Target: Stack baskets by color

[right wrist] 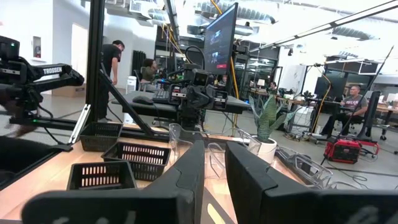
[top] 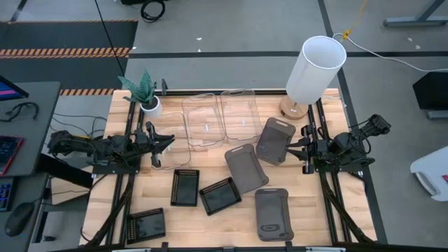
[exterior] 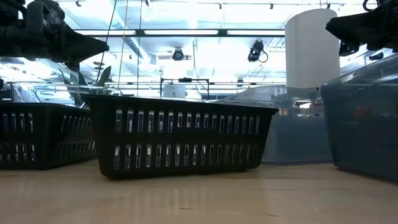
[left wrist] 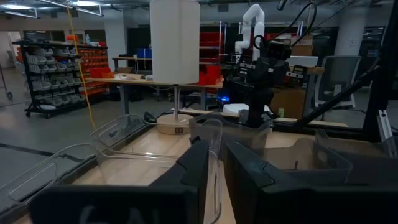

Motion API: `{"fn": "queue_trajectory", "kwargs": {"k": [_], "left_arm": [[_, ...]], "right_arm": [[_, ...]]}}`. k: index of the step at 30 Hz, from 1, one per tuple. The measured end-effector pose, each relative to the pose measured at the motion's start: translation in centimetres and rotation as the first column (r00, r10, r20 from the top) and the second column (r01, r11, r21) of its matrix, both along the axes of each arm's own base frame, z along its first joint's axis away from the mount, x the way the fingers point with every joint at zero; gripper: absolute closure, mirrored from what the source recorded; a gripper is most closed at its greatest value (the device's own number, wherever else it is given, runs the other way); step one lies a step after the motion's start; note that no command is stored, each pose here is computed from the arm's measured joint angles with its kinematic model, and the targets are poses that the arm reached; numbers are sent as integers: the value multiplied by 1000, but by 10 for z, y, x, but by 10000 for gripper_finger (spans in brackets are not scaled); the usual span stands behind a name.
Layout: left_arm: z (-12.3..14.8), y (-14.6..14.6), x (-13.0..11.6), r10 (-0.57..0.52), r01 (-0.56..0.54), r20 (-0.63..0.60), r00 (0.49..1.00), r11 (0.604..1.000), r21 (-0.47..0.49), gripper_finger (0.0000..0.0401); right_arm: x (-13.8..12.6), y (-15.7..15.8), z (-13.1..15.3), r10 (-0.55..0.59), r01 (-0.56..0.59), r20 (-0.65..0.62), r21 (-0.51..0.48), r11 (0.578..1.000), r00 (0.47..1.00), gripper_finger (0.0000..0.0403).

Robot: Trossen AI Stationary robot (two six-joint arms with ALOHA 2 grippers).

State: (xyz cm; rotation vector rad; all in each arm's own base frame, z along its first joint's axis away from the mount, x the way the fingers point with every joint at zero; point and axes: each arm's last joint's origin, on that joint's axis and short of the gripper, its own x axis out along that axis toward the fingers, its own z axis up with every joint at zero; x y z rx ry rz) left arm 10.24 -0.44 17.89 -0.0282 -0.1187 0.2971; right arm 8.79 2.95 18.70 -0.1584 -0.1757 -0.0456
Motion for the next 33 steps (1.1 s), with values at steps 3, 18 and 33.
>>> {"fn": "queue_trajectory", "kwargs": {"k": [3,18,33], "left_arm": [[0,0,0,0,0,0,1000,1000,0,350],[0,0,0,0,0,0,1000,1000,0,349],[0,0,0,0,0,1,1000,1000,0,346]], "right_arm": [[0,0,0,0,0,0,0,1000,1000,332],[-1,-2,6,-71,77,47,-156,985,996,332],[-19,-16,40,-277,141,349,369,919,895,332]]}}
